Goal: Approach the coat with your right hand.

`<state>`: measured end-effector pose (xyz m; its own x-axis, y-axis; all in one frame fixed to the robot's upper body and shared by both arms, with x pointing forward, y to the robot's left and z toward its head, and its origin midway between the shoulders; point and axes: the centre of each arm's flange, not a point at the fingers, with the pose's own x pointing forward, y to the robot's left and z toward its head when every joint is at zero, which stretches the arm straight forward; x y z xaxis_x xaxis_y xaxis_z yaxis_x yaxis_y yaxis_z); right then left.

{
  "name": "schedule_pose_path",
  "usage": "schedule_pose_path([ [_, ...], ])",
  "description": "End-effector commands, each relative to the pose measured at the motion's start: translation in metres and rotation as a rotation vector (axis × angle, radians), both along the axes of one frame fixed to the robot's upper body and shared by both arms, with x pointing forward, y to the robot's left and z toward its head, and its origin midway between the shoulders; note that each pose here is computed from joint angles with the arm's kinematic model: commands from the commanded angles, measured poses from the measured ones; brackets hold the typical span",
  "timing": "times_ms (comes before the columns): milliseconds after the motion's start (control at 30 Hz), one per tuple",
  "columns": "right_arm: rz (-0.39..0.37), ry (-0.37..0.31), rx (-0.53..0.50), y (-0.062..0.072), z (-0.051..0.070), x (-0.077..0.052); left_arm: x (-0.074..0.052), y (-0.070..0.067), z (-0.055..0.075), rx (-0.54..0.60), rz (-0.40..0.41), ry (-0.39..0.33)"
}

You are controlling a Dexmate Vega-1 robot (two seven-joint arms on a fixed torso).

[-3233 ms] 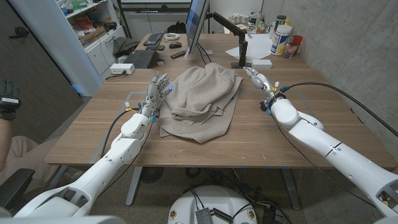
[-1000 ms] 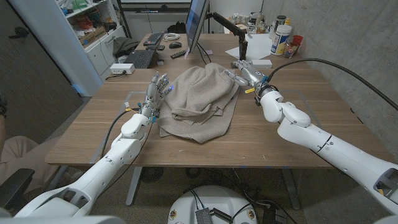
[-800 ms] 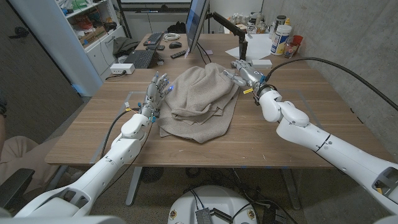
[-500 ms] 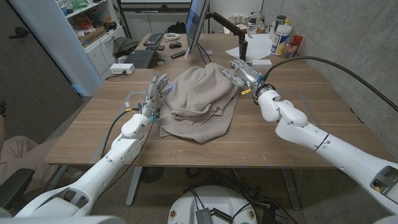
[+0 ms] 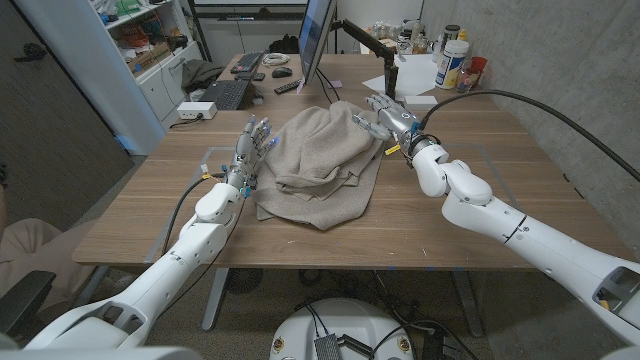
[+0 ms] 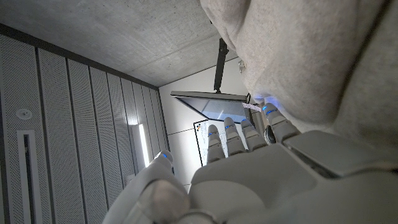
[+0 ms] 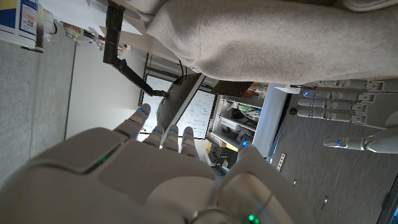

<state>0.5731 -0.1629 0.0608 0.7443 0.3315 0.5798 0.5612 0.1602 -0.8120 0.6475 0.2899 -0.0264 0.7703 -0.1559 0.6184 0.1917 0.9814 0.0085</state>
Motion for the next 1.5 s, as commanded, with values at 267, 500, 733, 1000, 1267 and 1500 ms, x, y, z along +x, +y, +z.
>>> schedule_pose_path([
  [267,0.036,-0.06,-0.069,0.014,0.001,-0.005,0.001,0.002,-0.004,-0.01,0.015,-0.008],
  [500,0.05,-0.068,-0.105,0.026,0.001,-0.006,0.001,0.002,-0.004,-0.009,0.015,-0.009],
  [733,0.066,-0.075,-0.124,0.034,0.002,-0.006,0.001,0.002,-0.004,-0.011,0.016,-0.009],
  [1000,0.081,-0.075,-0.146,0.043,0.002,-0.006,0.0,0.002,-0.003,-0.013,0.017,-0.011],
  [1267,0.087,-0.079,-0.167,0.05,0.003,-0.006,0.0,0.002,-0.003,-0.013,0.017,-0.012],
  [1500,0.087,-0.097,-0.202,0.059,0.002,-0.006,0.0,0.002,-0.003,-0.014,0.017,-0.012],
])
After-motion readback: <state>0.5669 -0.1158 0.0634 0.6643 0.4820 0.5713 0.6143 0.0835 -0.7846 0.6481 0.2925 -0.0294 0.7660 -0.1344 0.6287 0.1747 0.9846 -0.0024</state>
